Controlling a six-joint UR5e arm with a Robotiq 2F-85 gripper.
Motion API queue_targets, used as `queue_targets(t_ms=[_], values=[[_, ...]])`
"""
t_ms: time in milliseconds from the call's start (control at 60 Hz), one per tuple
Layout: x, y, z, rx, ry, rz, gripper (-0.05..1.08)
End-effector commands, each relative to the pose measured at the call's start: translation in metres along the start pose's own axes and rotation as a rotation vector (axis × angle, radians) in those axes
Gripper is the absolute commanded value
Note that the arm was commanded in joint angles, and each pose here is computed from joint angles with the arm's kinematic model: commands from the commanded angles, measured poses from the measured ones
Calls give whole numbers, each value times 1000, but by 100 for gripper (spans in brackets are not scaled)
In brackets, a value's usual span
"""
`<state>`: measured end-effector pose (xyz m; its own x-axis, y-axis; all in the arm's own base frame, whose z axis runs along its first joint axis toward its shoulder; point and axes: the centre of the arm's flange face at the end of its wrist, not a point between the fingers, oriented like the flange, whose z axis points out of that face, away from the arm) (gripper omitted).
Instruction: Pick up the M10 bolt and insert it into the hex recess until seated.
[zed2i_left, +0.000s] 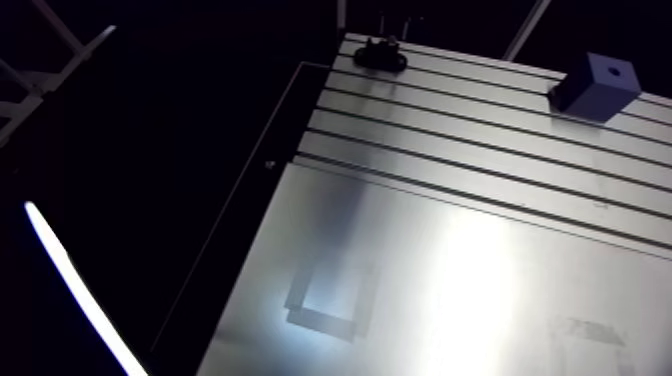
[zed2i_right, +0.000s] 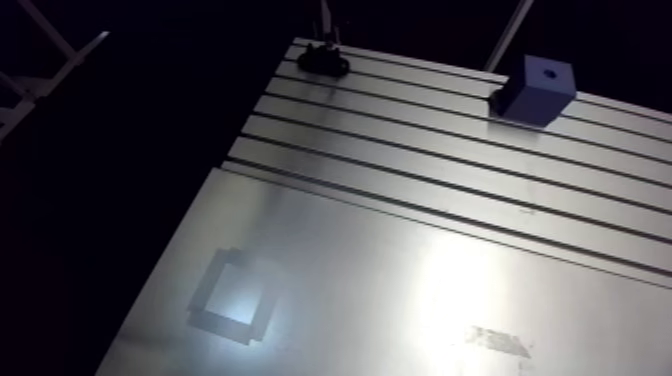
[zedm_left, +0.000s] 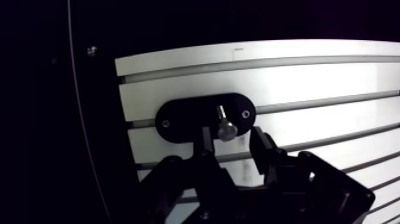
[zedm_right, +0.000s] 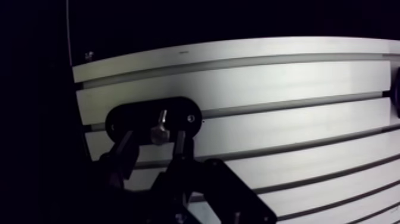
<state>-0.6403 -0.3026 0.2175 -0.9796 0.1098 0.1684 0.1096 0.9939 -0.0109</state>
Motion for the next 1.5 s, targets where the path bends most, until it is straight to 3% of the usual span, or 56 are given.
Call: queue_targets(t_ms=[17,1250,1500], values=[[0,-2,3,20,2,0,55],[-1,-2,12,8,0,-1,55],[-1,-1,17,-2,-4,0,56]])
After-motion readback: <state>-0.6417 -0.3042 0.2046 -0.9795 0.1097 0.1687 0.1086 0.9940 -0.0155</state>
